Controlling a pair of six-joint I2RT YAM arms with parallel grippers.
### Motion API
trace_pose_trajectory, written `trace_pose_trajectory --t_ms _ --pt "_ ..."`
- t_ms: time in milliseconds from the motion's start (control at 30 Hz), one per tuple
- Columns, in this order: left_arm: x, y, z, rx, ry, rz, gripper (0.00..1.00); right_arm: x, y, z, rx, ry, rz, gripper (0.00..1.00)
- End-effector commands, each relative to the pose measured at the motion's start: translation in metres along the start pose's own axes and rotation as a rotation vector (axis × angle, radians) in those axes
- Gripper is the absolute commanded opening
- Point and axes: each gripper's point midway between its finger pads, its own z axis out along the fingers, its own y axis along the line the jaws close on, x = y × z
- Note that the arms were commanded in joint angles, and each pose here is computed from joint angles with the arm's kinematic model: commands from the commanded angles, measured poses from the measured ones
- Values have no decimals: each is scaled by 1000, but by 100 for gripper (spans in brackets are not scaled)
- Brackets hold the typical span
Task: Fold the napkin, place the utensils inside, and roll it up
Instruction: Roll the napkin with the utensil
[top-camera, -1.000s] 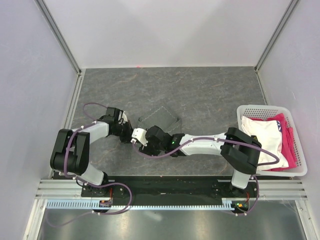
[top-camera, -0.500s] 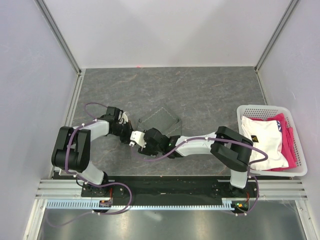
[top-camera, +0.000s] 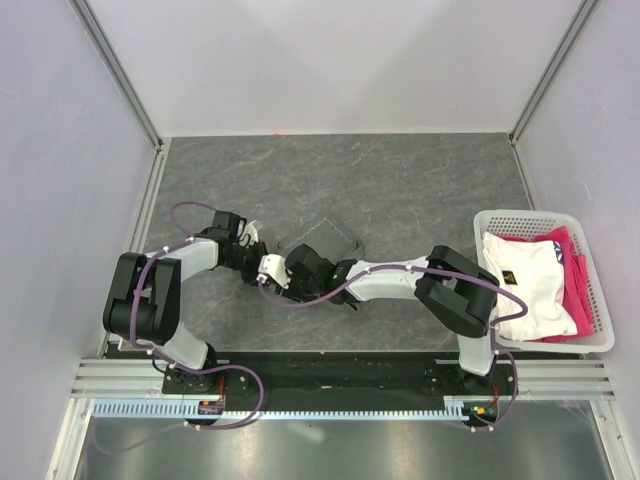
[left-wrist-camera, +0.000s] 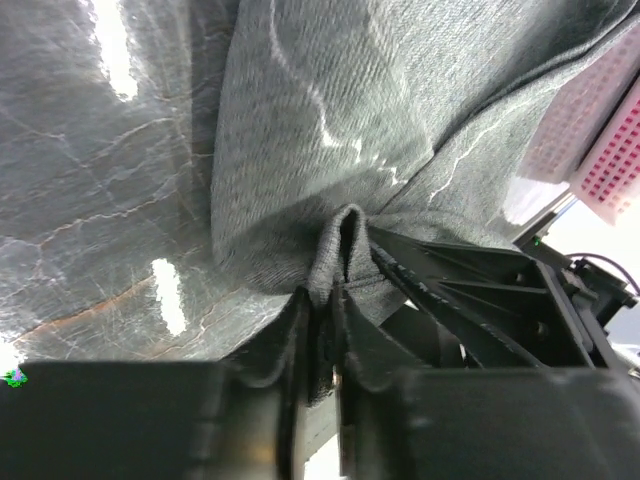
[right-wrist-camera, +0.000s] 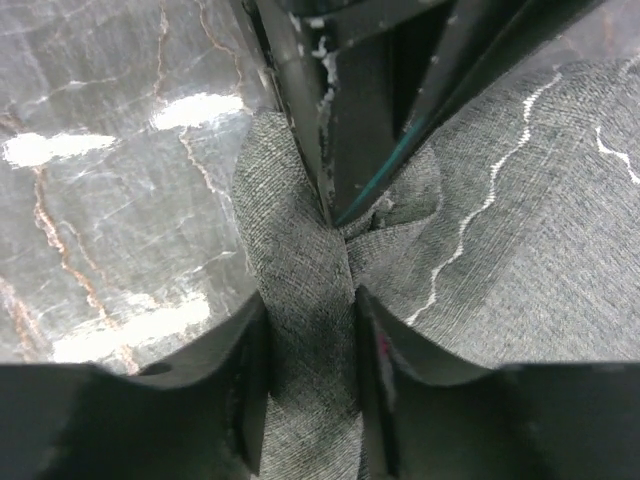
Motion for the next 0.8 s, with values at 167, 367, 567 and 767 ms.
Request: trace_pose_trajectory --t_ms 167,367,567,767 --pt "-23 -9 -22 -23 -145 53 64 68 40 -7 -282 243 170 27" --pt "-22 -12 -35 -24 -255 65 77 57 45 -14 -453 228 270 25" --pt "-9 -16 -40 42 -321 62 72 51 42 -15 -559 230 355 24" --pt "1 -18 -47 103 -428 76 71 48 41 -11 -633 242 410 25"
